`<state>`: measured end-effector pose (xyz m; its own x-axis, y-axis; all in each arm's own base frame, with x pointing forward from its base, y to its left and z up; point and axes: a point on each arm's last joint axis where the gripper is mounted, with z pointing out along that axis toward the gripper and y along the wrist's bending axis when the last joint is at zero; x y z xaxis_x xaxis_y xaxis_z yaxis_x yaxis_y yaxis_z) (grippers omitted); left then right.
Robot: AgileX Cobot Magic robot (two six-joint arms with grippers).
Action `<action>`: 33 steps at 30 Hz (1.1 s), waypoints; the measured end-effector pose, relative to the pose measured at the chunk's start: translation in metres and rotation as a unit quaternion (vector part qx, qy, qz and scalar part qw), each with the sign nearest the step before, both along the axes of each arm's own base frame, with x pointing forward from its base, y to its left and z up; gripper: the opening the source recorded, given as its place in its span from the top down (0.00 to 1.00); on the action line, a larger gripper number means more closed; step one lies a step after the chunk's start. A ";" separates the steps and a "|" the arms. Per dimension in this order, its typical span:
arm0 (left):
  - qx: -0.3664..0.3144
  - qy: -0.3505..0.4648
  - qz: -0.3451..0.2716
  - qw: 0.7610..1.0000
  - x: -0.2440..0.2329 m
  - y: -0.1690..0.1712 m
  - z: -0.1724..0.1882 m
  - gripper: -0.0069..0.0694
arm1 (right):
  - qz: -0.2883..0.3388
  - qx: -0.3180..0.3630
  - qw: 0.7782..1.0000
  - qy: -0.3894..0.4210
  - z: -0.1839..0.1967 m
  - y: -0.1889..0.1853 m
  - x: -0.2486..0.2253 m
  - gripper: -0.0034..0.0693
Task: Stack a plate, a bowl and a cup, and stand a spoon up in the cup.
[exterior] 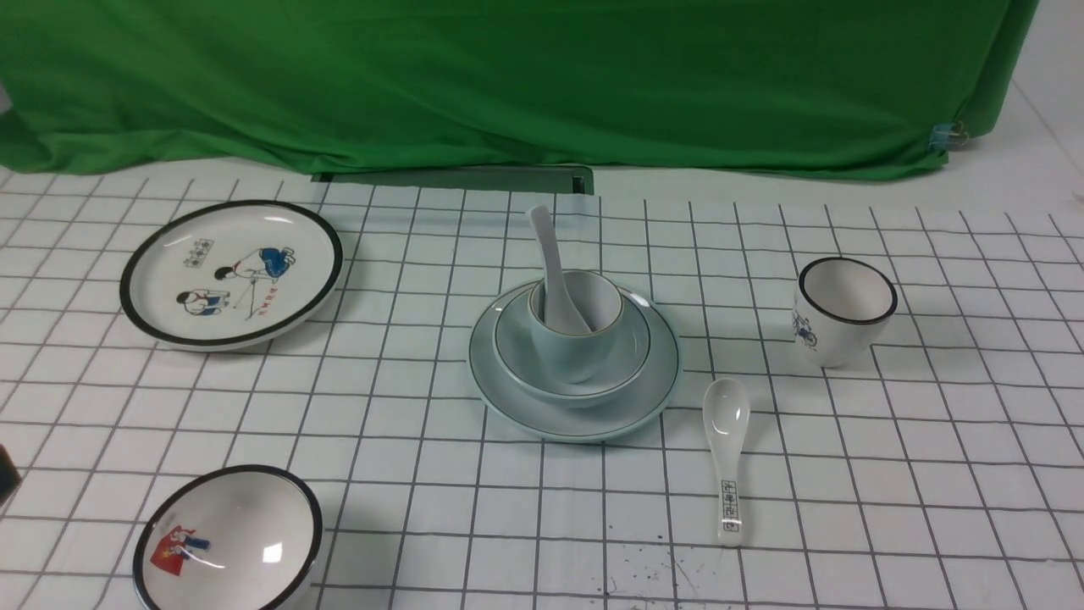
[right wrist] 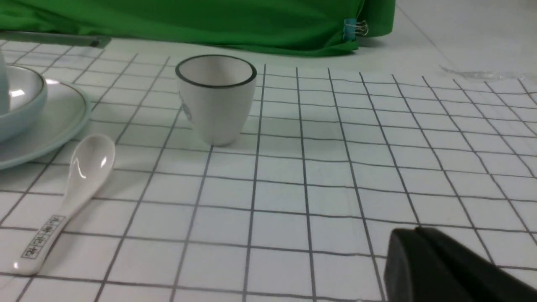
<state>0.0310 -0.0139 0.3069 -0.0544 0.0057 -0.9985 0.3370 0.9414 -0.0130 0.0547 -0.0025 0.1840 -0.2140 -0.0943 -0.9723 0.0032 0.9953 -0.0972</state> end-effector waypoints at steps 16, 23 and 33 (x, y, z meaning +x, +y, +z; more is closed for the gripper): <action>0.000 0.000 0.000 1.000 0.000 0.000 0.000 0.95 | 0.002 0.004 1.000 0.004 -0.001 0.000 0.000 0.92; 0.000 0.000 0.000 1.000 0.000 0.000 0.000 0.95 | 0.002 0.006 1.000 0.004 -0.001 0.000 0.000 0.90; -0.003 -0.001 0.001 1.000 0.004 -0.001 -0.008 0.95 | 0.002 0.006 1.000 0.004 -0.001 0.000 0.000 0.88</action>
<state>0.0353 -0.0150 0.2990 -0.0534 0.0005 -0.9986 0.3347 0.9422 -0.0174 0.0545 -0.0021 0.1832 -0.2213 -0.0841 -0.9716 -0.0017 0.9963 -0.0859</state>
